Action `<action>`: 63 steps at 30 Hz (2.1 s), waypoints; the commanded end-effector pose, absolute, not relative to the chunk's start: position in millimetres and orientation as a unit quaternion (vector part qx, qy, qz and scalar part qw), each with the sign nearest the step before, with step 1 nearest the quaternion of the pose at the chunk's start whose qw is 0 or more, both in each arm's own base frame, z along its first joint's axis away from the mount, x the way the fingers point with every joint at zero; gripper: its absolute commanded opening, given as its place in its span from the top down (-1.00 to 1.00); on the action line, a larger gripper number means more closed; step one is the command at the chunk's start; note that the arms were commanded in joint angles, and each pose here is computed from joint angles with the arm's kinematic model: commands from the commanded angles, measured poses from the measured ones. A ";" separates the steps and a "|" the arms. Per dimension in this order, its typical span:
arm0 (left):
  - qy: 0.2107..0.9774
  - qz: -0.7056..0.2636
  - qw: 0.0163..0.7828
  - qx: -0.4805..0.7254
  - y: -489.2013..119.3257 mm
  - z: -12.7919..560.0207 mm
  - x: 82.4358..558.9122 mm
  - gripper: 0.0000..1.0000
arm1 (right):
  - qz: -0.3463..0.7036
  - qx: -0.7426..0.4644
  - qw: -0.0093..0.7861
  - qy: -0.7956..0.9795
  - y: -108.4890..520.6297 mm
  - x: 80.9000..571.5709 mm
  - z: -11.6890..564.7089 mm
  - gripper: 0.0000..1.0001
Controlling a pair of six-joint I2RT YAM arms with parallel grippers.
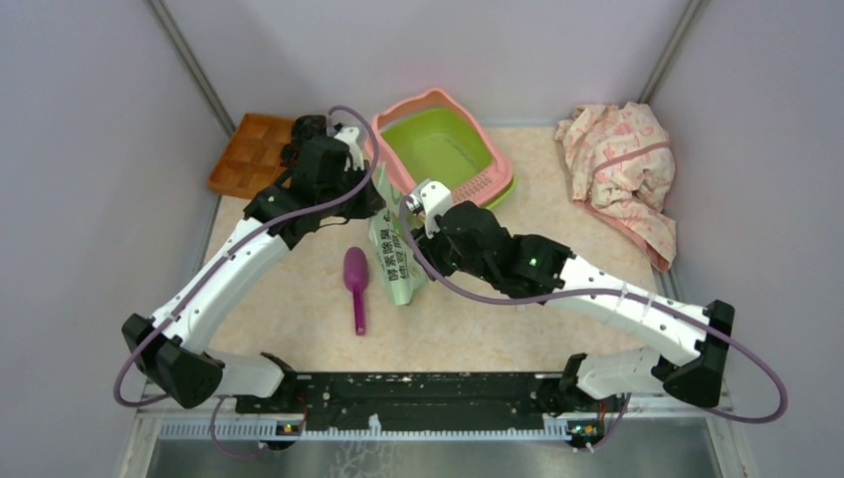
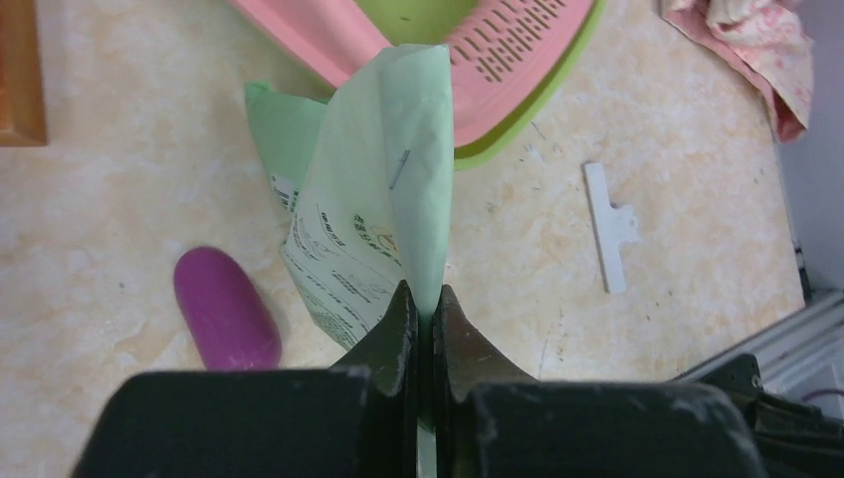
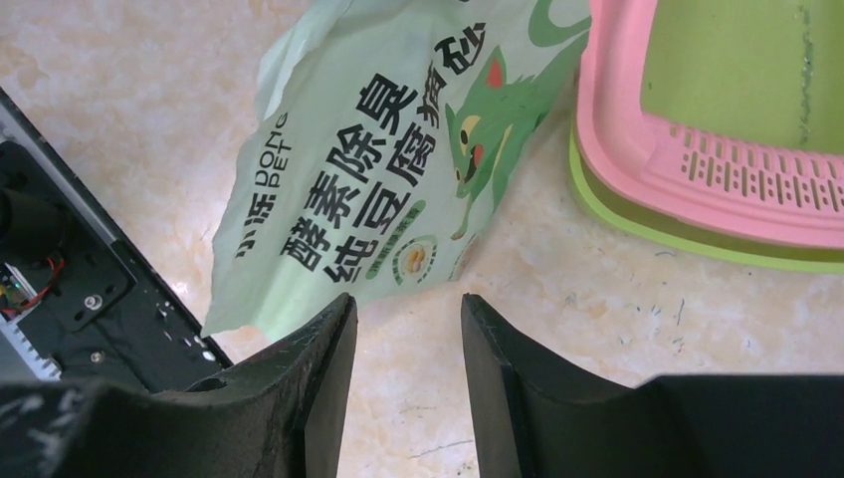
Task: Fill the litter box with clean litter
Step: Open the cat litter bag at the center of the board.
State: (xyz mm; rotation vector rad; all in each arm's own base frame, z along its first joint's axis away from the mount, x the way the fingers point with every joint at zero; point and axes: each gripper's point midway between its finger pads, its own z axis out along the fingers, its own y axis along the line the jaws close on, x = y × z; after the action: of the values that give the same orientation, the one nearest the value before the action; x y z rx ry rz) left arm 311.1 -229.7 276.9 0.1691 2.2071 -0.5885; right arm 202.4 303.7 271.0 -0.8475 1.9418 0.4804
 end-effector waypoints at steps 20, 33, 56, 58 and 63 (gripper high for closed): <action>0.850 -0.129 0.505 -0.078 -160.1 311.6 340.7 0.90 | 0.245 -0.387 0.477 0.750 378.1 193.7 298.7 0.10; 0.849 -0.157 0.499 -0.075 -161.4 310.0 341.1 0.72 | 0.213 -0.396 0.470 0.760 396.2 196.5 280.6 0.17; 0.852 -0.165 0.491 -0.069 -165.0 303.7 340.4 0.75 | 0.210 -0.383 0.496 0.750 397.1 204.4 292.9 0.20; 0.853 -0.164 0.490 -0.069 -165.0 302.5 340.1 0.75 | 0.215 -0.379 0.500 0.748 396.3 203.9 296.4 0.20; 0.854 -0.164 0.489 -0.068 -165.3 301.3 340.2 0.76 | 0.222 -0.367 0.517 0.741 392.4 205.2 310.1 0.20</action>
State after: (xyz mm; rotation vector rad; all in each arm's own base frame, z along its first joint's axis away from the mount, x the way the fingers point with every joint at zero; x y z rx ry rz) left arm 332.6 -161.1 266.3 -0.1588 2.2048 -0.3199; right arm 202.4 390.9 247.4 -0.9926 1.9163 0.4479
